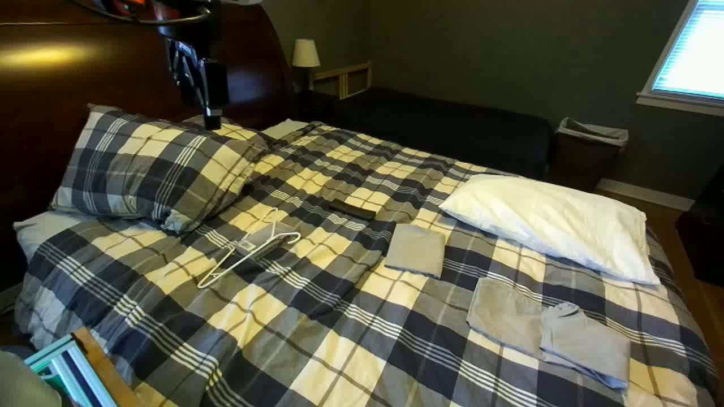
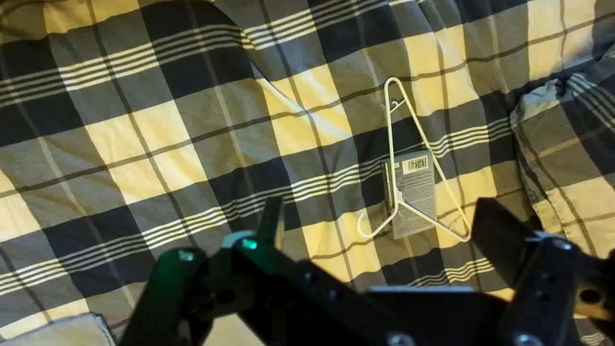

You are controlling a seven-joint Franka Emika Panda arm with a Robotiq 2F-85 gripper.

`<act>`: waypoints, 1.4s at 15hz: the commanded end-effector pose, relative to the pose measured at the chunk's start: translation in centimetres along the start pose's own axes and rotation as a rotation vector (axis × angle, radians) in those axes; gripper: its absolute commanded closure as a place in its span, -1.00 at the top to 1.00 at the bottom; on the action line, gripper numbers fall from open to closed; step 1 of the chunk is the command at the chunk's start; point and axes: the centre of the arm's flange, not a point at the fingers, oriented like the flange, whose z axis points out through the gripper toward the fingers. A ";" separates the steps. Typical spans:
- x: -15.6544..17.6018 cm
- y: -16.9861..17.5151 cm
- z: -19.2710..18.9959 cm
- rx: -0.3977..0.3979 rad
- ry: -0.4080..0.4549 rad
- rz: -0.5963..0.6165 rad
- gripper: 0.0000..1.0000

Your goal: Move the grey t-shirt to the left and unfold it

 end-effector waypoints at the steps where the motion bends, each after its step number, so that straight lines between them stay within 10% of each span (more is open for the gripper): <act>1: 0.0 0.0 0.0 0.000 0.000 0.000 1.00; 7: 0.0 0.0 0.0 0.000 0.000 0.000 1.00; 16: 10.4 8.8 3.7 -0.263 0.228 0.199 1.00; 21: 11.2 11.4 5.5 -0.325 0.169 0.235 1.00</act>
